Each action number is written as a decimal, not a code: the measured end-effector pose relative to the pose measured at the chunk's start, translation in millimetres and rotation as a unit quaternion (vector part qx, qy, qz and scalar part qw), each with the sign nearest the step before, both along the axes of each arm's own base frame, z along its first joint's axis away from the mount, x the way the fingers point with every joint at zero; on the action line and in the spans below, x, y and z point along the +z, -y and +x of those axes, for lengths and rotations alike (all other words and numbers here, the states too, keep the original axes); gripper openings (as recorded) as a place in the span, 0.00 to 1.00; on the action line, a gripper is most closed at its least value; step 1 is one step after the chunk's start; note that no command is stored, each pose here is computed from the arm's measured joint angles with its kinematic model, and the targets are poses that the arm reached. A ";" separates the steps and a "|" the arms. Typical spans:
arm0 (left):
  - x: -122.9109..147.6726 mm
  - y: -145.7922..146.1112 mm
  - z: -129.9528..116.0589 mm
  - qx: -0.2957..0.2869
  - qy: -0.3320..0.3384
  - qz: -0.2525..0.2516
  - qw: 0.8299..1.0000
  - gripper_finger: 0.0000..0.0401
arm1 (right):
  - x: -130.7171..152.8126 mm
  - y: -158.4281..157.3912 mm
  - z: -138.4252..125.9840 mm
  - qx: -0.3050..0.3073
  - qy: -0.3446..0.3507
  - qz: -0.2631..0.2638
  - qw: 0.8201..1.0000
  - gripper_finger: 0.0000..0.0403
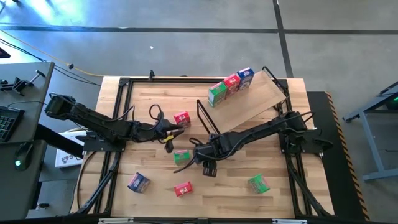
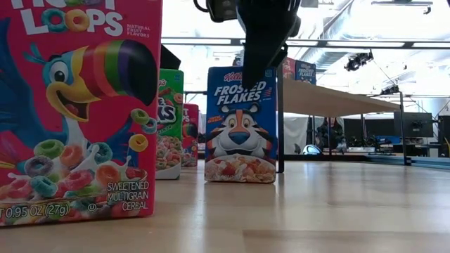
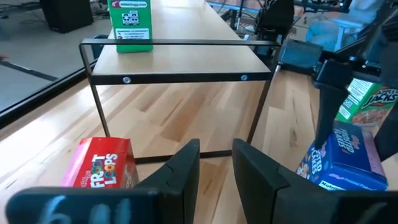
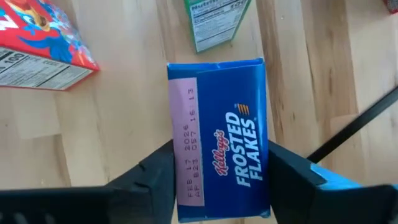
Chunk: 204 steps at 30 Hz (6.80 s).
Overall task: Stack cereal on shelf
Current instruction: Put the top blue cereal box on the shelf and aligned with the other blue cereal box
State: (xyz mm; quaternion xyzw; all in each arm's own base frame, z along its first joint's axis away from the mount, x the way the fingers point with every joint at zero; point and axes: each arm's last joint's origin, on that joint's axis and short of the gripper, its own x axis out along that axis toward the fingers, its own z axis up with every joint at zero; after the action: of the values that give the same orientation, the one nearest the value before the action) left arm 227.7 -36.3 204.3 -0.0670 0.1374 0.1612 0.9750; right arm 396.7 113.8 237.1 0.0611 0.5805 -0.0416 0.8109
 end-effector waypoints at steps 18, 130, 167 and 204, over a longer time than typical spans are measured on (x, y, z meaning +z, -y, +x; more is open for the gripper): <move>-0.2 0.0 0.0 -0.004 -0.004 0.008 1.000 0.21 | 68.0 -10.4 -37.9 0.071 0.030 0.021 0.997 0.38; 8.9 -87.3 3.2 -0.054 0.042 -0.040 0.997 0.21 | 31.0 190.0 -220.2 -0.314 0.048 -0.186 0.930 0.00; 7.0 -99.6 -0.5 -0.045 0.035 -0.052 0.997 0.05 | 13.6 189.2 -216.4 -0.274 0.149 -0.152 0.938 0.00; 7.5 -99.4 -0.3 -0.044 0.039 -0.059 0.996 0.02 | 29.6 203.4 -219.2 -0.290 0.221 -0.186 0.912 0.00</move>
State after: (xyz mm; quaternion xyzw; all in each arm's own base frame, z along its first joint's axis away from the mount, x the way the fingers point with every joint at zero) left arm 227.4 63.2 211.8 -0.1249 0.1110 0.1067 0.9802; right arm 177.5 -89.5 266.7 0.0827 0.3248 -0.3671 0.8677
